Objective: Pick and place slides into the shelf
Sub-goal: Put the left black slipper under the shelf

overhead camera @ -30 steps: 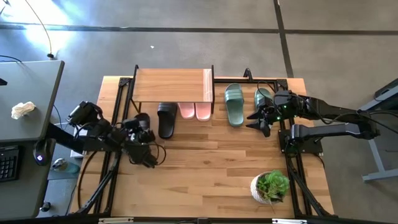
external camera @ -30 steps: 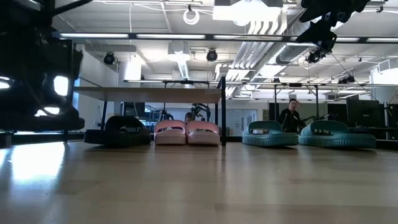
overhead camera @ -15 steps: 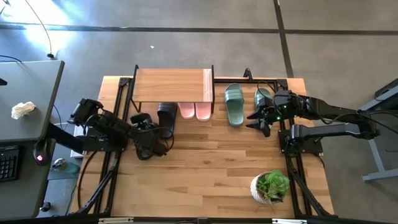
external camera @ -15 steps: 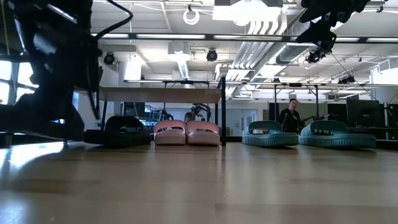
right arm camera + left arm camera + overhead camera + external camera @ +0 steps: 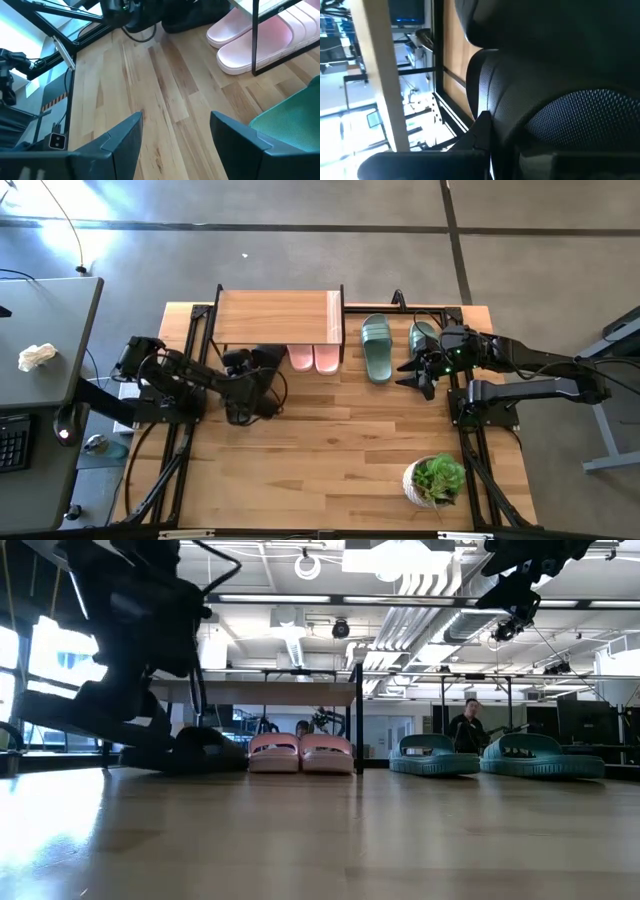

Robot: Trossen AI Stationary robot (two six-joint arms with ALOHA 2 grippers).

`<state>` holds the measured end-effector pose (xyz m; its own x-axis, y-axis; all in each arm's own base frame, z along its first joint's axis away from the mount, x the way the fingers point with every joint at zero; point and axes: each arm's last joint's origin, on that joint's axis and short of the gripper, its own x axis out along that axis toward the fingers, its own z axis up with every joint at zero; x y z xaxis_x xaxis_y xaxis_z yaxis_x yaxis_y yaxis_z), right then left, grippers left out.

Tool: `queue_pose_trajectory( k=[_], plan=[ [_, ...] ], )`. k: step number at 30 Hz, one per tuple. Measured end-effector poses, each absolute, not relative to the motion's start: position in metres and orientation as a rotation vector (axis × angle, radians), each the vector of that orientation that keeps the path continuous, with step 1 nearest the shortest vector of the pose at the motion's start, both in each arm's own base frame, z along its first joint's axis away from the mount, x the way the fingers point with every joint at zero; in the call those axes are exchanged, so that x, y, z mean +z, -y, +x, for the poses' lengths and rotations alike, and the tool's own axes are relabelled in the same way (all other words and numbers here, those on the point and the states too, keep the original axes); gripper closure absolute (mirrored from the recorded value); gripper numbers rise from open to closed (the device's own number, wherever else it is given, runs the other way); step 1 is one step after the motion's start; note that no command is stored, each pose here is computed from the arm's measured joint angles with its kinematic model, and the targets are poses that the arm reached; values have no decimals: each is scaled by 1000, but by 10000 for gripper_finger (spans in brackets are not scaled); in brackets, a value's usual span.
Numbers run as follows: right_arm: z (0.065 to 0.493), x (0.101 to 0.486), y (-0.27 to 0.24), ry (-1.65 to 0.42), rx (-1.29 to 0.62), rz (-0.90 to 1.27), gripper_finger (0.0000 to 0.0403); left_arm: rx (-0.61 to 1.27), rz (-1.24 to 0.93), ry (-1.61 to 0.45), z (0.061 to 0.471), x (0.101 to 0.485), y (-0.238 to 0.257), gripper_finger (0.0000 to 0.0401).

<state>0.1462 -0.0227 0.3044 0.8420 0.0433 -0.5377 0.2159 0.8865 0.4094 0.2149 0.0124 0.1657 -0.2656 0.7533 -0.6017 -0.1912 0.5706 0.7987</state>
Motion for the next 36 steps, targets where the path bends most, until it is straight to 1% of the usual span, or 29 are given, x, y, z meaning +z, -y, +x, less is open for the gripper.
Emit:
queue_pose_trajectory(
  k=[6, 13, 27, 36],
  plan=[
    [146, 304, 22, -576, -93, 481, 180, 909, 492, -1634, 216, 155, -31, 401],
    [145, 303, 22, -585, -94, 482, 180, 834, 583, -1719, 214, 160, -28, 401],
    [145, 303, 23, -589, -105, 466, 180, 858, 619, -1814, 209, 175, -27, 401],
    [145, 303, 23, -589, -109, 464, 180, 684, 711, -1896, 210, 173, -27, 401]
  ],
)
